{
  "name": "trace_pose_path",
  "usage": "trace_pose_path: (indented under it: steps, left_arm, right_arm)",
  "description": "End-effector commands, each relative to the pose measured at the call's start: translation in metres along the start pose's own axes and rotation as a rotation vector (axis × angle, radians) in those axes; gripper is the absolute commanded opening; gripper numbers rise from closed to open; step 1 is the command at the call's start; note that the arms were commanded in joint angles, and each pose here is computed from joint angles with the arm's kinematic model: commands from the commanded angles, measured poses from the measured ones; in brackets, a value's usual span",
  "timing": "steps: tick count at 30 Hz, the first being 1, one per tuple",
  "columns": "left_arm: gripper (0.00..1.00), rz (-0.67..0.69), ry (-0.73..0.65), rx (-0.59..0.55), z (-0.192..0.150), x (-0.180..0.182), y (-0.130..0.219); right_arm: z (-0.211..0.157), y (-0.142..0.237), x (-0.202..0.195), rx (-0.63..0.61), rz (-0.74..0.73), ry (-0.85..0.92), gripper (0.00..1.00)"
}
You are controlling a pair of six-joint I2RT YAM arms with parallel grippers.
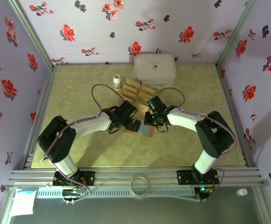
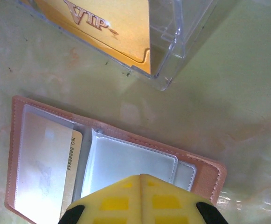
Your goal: Put the credit cards into the card holder
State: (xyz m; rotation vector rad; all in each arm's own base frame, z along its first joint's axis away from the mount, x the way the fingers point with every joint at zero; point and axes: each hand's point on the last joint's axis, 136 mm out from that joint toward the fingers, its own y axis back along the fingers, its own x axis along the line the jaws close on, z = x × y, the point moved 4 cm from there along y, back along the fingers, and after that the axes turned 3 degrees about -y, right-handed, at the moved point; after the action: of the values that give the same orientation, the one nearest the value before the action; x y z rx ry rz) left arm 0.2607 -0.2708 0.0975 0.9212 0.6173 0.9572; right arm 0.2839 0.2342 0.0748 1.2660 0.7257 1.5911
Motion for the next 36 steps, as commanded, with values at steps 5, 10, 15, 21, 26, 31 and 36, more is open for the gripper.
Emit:
trace_pose_path:
  steps: [5, 10, 15, 21, 26, 31, 36]
  left_arm:
    - [1.0, -0.045, -0.024, 0.006, 0.003, -0.008, -0.011]
    - [1.0, -0.072, -0.024, -0.004, 0.003, -0.011, -0.016]
    - [1.0, -0.098, -0.018, -0.013, 0.001, -0.014, -0.019]
    - [1.0, -0.1, -0.019, 0.0, -0.004, -0.014, -0.025]
    - [1.0, -0.098, -0.016, 0.013, -0.01, -0.013, -0.032]
    - [1.0, -0.103, -0.013, 0.015, -0.013, -0.012, -0.036]
    - [1.0, -0.095, -0.011, 0.028, -0.019, -0.011, -0.04]
  right_arm:
    - [-0.003, -0.008, -0.009, 0.011, -0.017, -0.039, 0.0]
    - [-0.008, -0.016, -0.012, 0.033, -0.015, -0.049, 0.0]
    - [-0.008, -0.024, -0.007, 0.053, 0.016, -0.056, 0.0]
    - [-0.006, -0.028, -0.002, 0.059, 0.044, -0.065, 0.0]
    - [-0.007, -0.033, 0.001, 0.075, 0.066, -0.074, 0.0]
    - [-0.009, -0.036, 0.003, 0.082, 0.073, -0.077, 0.0]
    - [-0.009, -0.034, 0.005, 0.081, 0.077, -0.075, 0.0]
